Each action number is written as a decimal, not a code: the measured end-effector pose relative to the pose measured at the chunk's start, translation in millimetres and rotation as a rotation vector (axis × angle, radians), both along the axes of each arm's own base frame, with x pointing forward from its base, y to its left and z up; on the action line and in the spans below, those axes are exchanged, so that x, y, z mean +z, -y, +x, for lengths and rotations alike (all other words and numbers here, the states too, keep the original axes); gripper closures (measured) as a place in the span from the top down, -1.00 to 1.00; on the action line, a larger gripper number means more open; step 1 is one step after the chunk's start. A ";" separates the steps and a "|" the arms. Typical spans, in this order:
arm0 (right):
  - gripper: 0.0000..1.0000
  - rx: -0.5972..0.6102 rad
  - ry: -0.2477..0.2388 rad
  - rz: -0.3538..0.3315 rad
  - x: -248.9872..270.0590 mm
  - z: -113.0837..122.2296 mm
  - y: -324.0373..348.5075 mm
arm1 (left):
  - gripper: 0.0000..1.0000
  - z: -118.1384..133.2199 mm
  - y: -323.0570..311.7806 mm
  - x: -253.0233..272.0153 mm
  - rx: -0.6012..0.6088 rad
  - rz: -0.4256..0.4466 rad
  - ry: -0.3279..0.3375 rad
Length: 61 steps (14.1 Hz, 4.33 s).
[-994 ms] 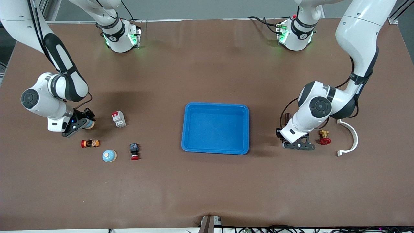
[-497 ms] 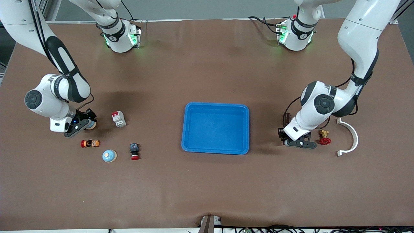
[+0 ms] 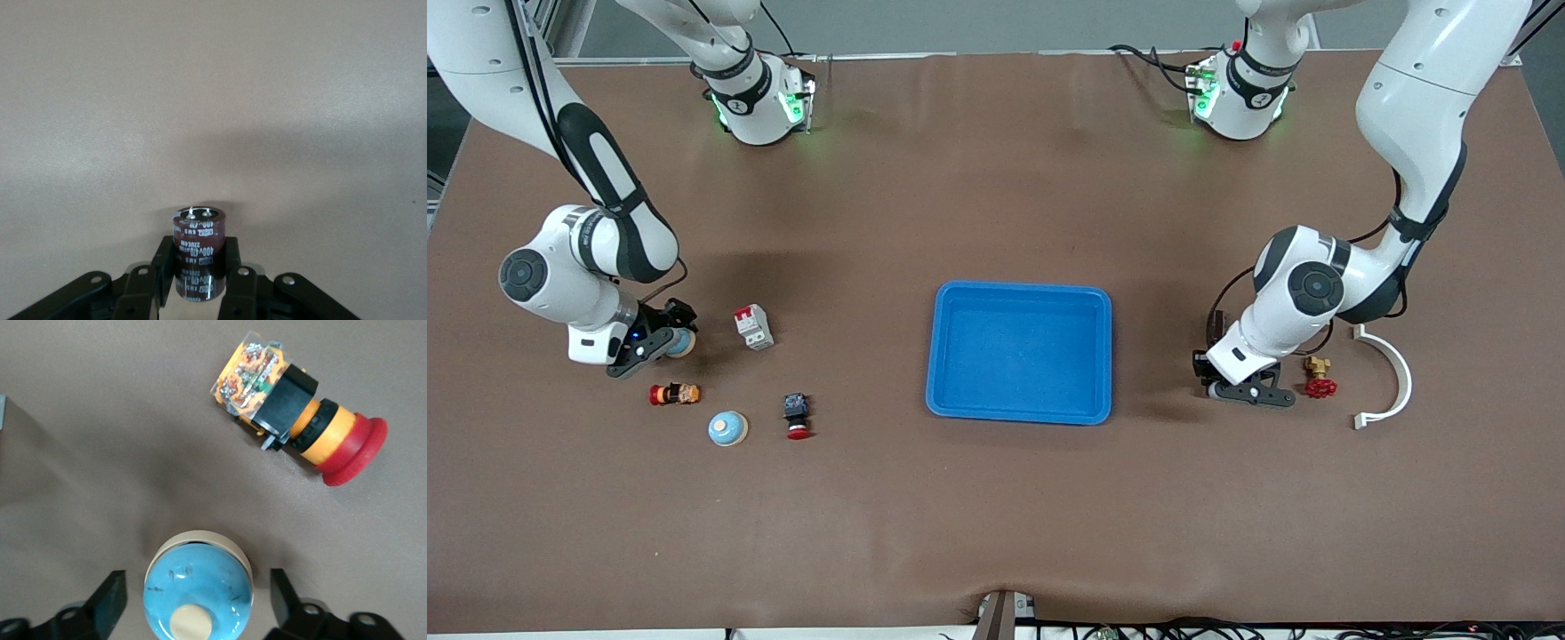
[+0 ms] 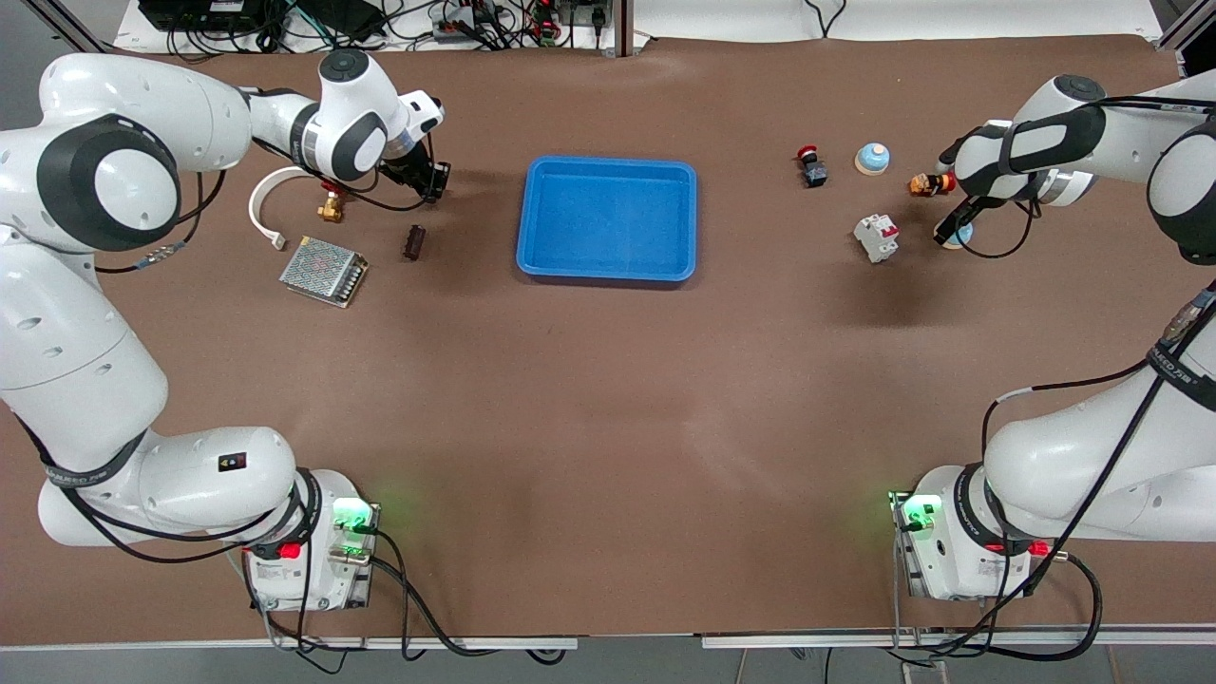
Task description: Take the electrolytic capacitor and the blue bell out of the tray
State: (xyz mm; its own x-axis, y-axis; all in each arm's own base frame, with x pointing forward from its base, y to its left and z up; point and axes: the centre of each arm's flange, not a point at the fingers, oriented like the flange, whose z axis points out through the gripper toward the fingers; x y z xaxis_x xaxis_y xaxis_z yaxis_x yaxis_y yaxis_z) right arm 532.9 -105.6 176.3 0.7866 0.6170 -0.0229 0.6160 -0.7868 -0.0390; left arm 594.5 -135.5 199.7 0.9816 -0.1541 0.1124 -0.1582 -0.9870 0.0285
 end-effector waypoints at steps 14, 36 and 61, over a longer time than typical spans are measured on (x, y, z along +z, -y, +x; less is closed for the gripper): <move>1.00 -0.227 -0.144 -0.017 211.4 107.8 -95.6 | -0.32 -1.2 -11.8 -12.0 -0.008 0.016 -0.013; 1.00 -0.635 0.014 -0.028 449.8 -56.8 -85.3 | 0.99 -5.2 -9.2 -23.0 -0.007 0.010 -0.033; 1.00 -0.669 0.079 -0.010 475.9 -43.3 -72.5 | 1.00 119.0 -137.3 113.3 0.180 0.161 -0.116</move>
State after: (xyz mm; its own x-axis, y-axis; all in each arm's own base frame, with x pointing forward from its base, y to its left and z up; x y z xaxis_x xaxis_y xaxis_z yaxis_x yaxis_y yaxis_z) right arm 489.6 -33.1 652.2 0.9989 -0.0033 0.0474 -0.0031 -1.0000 -0.0044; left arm 713.5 1.8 313.1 0.9997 0.0175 -0.0147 0.0155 -0.9922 -0.1235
